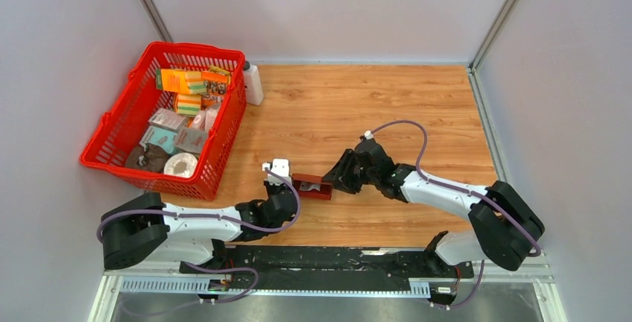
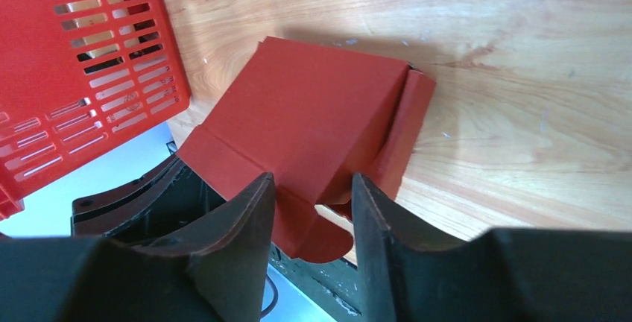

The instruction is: Fold the paper box

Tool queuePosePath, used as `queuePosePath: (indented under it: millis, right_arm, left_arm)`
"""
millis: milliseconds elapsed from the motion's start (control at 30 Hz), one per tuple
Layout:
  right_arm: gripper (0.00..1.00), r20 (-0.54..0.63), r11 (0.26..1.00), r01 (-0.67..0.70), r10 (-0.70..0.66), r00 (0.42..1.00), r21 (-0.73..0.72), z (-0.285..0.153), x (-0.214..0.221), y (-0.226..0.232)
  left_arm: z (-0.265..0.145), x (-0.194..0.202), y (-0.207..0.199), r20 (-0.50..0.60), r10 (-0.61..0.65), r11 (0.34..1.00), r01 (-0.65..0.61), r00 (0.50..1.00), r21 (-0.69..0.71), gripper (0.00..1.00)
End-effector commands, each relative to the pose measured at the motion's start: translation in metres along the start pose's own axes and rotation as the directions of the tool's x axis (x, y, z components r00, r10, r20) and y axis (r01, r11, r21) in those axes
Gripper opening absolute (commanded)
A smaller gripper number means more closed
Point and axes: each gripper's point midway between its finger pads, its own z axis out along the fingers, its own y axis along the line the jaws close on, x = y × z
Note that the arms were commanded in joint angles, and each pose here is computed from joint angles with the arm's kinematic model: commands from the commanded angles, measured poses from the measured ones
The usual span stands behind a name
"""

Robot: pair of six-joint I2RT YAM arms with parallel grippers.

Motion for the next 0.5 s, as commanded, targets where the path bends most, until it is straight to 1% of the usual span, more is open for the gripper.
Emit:
queuePosePath:
  millis: [0, 33, 133, 167, 233, 267, 300, 367, 400, 433, 467]
  right_arm:
    - [0.4, 0.006, 0.998, -0.03, 0.03, 1.0, -0.059, 0.003, 0.002, 0.002]
    - [0.35, 0.008, 0.997, -0.031, 0.032, 0.999, -0.07, 0.004, 0.003, 0.002]
    - [0.34, 0.002, 0.998, -0.023, 0.023, 1.0, -0.053, 0.006, 0.007, -0.009]
    - [0.34, 0.006, 0.999, -0.01, 0.011, 1.0, -0.047, 0.006, 0.008, -0.011]
    - [0.34, 0.018, 0.999, 0.007, -0.006, 1.0, -0.039, 0.006, 0.008, -0.016]
    - [0.34, 0.02, 0.999, 0.024, -0.024, 1.0, -0.033, 0.006, 0.009, -0.019]
    - [0.34, 0.027, 0.999, 0.033, -0.033, 0.999, -0.022, 0.006, 0.009, -0.023]
    - [0.34, 0.036, 0.998, 0.061, -0.061, 0.998, -0.011, 0.008, 0.008, -0.027]
    - [0.34, 0.042, 0.997, 0.071, -0.07, 0.997, -0.004, 0.008, 0.007, -0.029]
    - [0.34, 0.046, 0.997, 0.082, -0.082, 0.996, -0.005, 0.01, 0.005, -0.029]
    - [0.34, 0.045, 0.996, 0.093, -0.093, 0.995, -0.006, 0.011, 0.005, -0.028]
  left_arm:
    - [-0.003, 0.03, 0.01, -0.076, 0.044, 0.999, -0.045, 0.996, -0.01, 0.0]
    - [-0.004, 0.031, 0.011, -0.077, 0.039, 0.999, -0.04, 0.996, -0.01, 0.0]
    - [-0.005, 0.035, 0.01, -0.085, 0.031, 1.0, -0.03, 0.996, 0.006, 0.0]
    - [-0.006, 0.038, 0.01, -0.097, 0.031, 0.999, -0.03, 0.995, 0.017, 0.02]
    - [-0.009, 0.038, 0.007, -0.098, 0.01, 0.999, -0.006, 0.995, 0.039, 0.11]
    - [-0.011, 0.042, 0.007, -0.114, 0.009, 0.998, -0.003, 0.993, 0.056, 0.16]
    - [-0.013, 0.038, 0.004, -0.111, -0.007, 0.997, 0.016, 0.994, 0.078, 0.25]
    - [-0.02, 0.044, 0.004, -0.139, -0.006, 0.993, 0.022, 0.99, 0.119, 0.32]
    - [-0.024, 0.036, 0.001, -0.126, -0.032, 0.987, 0.051, 0.992, 0.152, 0.4]
    - [-0.027, 0.034, 0.0, -0.127, -0.033, 0.983, 0.055, 0.991, 0.173, 0.42]
    - [-0.033, 0.041, 0.005, -0.161, 0.0, 0.983, 0.03, 0.987, 0.18, 0.43]
